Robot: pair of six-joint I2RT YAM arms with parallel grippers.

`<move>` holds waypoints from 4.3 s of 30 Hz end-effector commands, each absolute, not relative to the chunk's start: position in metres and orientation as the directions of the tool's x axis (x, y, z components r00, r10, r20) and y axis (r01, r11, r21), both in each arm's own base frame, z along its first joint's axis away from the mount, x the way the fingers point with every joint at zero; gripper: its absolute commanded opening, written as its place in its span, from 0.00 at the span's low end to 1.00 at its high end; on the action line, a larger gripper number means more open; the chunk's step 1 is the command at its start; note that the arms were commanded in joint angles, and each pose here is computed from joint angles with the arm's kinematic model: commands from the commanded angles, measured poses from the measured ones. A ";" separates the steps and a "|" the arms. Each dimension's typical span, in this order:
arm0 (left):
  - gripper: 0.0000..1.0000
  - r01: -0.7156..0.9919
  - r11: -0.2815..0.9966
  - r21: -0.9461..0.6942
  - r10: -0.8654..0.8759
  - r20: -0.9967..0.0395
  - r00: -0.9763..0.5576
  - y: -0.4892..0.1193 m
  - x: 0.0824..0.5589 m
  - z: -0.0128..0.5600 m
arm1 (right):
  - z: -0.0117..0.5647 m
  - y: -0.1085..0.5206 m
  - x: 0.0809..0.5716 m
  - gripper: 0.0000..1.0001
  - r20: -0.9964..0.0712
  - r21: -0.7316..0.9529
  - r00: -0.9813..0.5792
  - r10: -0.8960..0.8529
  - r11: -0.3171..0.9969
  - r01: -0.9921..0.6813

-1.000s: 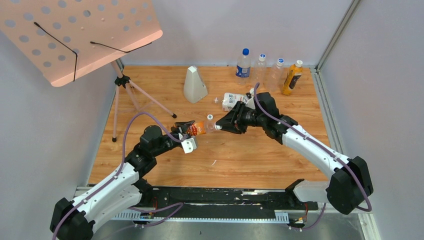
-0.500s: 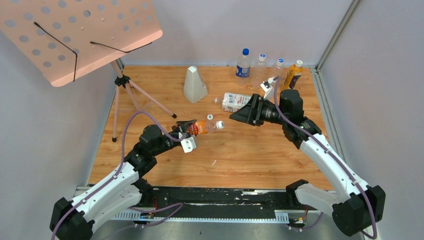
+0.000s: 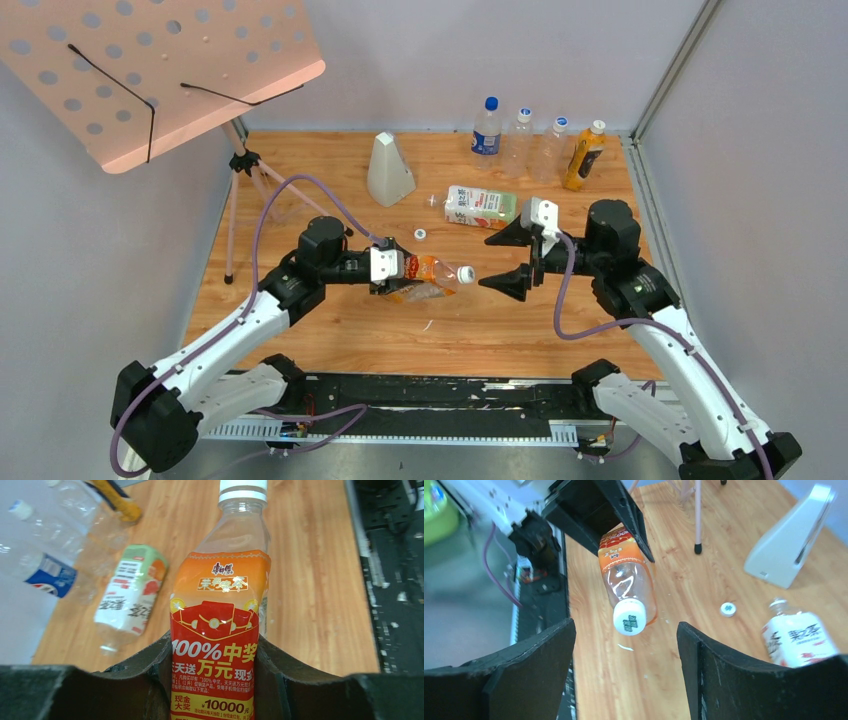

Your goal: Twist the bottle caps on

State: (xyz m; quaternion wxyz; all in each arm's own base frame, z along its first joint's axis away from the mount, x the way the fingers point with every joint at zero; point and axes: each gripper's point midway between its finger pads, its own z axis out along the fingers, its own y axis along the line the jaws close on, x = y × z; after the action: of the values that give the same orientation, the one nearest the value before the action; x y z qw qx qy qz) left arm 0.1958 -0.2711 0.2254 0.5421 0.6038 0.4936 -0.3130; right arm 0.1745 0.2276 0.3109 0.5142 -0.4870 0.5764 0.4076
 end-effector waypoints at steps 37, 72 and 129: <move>0.00 0.957 0.060 0.282 0.168 -0.948 0.269 -0.275 0.187 0.252 | 0.269 0.269 0.153 0.12 -0.953 -0.131 0.126 -0.274 -0.001 -0.991; 0.00 0.550 0.451 0.703 0.360 -0.707 0.609 -0.224 0.233 0.267 | 0.310 0.266 0.233 1.00 -0.842 0.520 -0.496 0.213 0.565 -0.641; 0.00 0.912 0.119 0.393 0.150 -0.915 0.375 -0.274 0.175 0.265 | 0.302 0.262 0.166 0.34 -0.956 -0.239 0.212 -0.202 0.121 -0.963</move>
State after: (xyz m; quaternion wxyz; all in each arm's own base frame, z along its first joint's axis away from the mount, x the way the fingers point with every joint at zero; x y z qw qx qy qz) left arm 0.1806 -0.2680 0.2399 0.5785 0.5797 0.4870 -0.3034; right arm 0.1661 0.2569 0.2831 0.5278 -0.5502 0.5459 0.3475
